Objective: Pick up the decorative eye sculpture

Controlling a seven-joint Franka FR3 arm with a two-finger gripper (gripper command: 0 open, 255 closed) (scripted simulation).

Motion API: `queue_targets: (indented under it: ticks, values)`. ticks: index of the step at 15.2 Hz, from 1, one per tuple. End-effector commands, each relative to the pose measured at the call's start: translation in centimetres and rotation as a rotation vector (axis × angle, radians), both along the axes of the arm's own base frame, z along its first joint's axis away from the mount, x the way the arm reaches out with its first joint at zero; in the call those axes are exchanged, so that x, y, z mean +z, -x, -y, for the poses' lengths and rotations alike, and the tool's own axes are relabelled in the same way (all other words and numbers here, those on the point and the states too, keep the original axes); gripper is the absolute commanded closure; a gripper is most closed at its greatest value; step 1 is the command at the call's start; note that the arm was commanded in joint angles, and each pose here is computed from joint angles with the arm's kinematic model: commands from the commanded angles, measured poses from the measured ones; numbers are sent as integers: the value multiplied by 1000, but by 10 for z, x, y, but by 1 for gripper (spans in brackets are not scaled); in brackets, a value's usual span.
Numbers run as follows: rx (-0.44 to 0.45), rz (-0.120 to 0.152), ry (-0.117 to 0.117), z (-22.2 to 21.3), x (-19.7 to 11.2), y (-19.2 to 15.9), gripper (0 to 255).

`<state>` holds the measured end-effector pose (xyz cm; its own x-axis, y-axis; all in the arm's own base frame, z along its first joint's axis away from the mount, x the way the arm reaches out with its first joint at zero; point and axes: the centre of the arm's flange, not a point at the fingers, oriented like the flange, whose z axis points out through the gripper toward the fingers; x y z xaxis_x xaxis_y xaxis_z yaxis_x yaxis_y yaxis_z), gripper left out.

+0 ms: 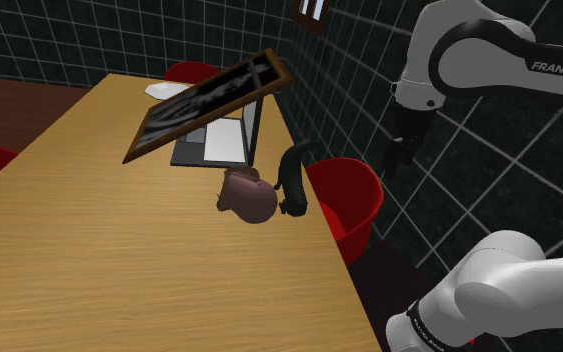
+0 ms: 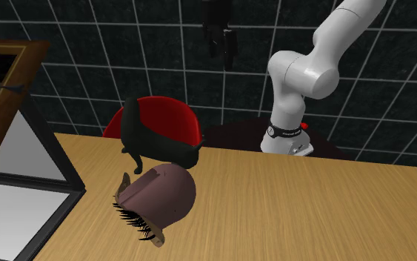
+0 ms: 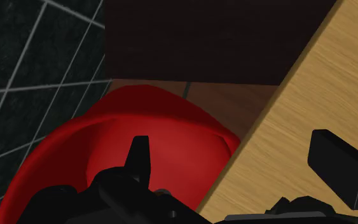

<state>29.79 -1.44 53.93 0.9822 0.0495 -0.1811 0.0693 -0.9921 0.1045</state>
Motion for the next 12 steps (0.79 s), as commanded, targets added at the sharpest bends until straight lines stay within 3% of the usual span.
queue_targets:
  ticks: [1, 12]
  values:
    - [0, 0, 0, 0, 0, 0, 0]
    - [-457, 4, 26, -104, -36, -87, 0]
